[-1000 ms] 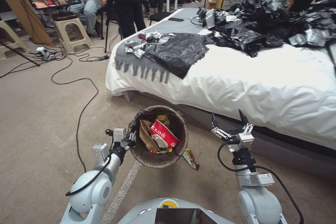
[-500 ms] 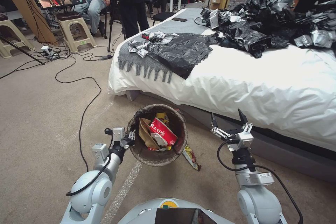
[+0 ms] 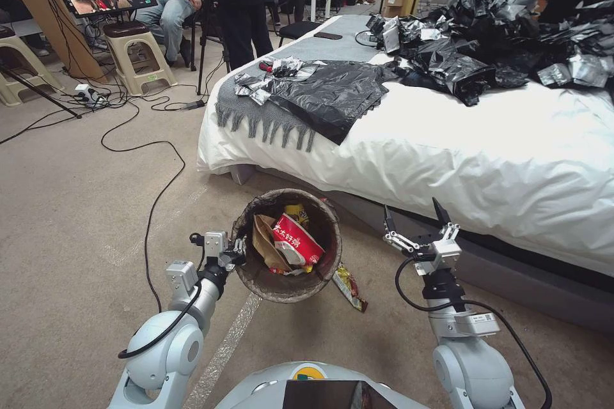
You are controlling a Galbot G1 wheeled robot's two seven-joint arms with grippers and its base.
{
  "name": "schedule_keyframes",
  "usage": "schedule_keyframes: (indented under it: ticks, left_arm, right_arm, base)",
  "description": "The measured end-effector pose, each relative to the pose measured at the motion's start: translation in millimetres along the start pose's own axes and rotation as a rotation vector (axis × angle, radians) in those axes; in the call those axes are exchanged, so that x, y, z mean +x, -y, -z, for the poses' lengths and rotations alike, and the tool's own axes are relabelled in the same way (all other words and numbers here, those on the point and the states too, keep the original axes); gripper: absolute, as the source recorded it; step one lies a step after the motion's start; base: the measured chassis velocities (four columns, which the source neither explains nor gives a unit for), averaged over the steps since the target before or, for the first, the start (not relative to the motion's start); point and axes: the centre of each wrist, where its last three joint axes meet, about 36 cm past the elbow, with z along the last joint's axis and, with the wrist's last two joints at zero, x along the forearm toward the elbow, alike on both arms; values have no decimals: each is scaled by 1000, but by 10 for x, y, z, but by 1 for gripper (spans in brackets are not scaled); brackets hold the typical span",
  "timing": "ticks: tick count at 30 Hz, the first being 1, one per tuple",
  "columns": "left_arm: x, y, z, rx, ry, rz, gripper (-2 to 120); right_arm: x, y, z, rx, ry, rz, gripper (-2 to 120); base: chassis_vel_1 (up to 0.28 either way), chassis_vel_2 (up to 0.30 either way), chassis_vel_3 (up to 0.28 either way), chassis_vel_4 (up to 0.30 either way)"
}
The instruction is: Pick up the trash bin, then pick up the garbage from the floor and place it into the trash bin.
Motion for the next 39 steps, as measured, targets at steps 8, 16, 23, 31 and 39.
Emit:
schedule_keyframes:
  ticks: [8,16,23,31,39]
  left_arm:
    - [2,2,5,0,2,-1,0]
    - [8,-1,24,-3,8,0,0]
    - [21,-19,67,-10,22,9,0]
    - [51,-75,137,-17,47,36,0]
    - [59,-104,169,-20,58,47,0]
  right_arm:
    - [-5,-6,3,-1,-1,9,100]
    - [-29,-10,-1,-2,-4,20,100]
    - [-71,-53,-100,-23,-60,50,100]
    - [-117,-171,-487,-134,-328,126,100]
    - [-157,-213,-922,-143,-619,174,100]
  base:
    - [0,0,0,0]
    - [0,0,0,0]
    - [0,0,0,0]
    - [0,0,0,0]
    - [0,0,0,0]
